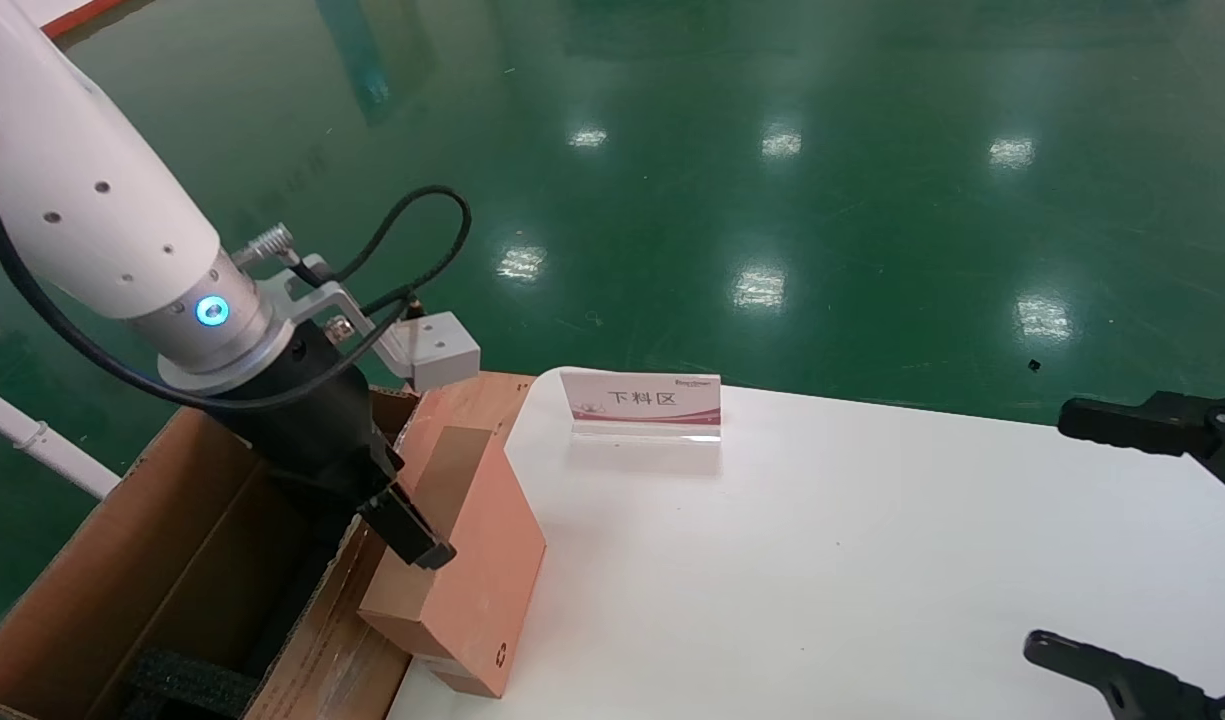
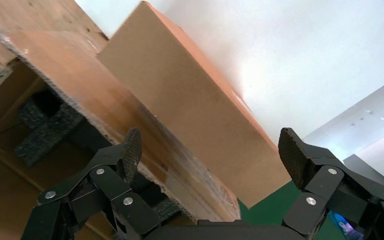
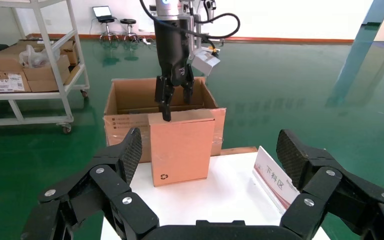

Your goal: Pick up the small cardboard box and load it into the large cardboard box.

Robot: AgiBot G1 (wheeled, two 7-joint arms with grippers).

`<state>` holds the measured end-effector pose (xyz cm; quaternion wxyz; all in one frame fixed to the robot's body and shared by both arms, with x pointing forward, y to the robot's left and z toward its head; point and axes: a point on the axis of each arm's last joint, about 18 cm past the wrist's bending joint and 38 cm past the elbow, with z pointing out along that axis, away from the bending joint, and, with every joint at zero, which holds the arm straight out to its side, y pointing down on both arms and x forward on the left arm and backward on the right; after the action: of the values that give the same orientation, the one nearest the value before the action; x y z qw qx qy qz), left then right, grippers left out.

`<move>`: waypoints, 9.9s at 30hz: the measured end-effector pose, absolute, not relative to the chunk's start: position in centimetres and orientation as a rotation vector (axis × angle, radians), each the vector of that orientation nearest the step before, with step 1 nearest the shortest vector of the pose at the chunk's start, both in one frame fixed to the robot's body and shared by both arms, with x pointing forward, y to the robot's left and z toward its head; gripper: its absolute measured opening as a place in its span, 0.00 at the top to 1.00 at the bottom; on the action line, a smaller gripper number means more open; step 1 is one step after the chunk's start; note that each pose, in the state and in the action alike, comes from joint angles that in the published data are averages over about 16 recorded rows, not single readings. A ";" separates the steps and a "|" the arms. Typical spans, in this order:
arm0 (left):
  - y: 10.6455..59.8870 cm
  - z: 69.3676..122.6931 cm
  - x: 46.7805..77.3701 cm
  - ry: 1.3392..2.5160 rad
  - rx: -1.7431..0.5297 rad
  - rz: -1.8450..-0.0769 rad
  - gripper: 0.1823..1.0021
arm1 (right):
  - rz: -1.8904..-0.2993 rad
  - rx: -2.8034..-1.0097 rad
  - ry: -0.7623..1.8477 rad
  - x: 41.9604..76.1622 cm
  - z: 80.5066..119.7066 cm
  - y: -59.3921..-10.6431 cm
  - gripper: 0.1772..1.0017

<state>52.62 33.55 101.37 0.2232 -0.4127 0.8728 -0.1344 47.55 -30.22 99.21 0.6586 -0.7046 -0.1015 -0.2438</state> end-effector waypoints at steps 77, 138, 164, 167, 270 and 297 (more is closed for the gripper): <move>34.1 103.4 53.8 2.312 -1.063 -0.490 0.67 | -0.552 -1.595 -0.229 47.6 99.2 -30.2 0.70; 51.8 102.9 43.1 1.980 -1.593 -0.334 0.72 | -0.552 -1.595 -0.229 47.6 99.2 -30.2 0.52; 54.4 99.1 45.6 1.896 -1.653 -0.272 0.72 | -0.552 -1.595 -0.229 47.6 99.2 -30.2 0.02; 54.5 99.0 45.9 1.883 -1.659 -0.261 0.72 | -0.552 -1.595 -0.229 47.6 99.2 -30.2 0.01; 55.5 94.5 51.5 1.858 -1.673 -0.125 0.22 | -0.552 -1.594 -0.229 47.6 99.2 -30.3 0.00; 43.7 101.9 54.8 2.028 -0.932 -0.639 0.00 | -0.553 -1.595 -0.228 47.6 99.2 -30.3 0.00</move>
<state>54.75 43.69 101.86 0.3984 -0.3683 0.8012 -0.2524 47.59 -30.26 99.21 0.6588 -0.7044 -0.1009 -0.2441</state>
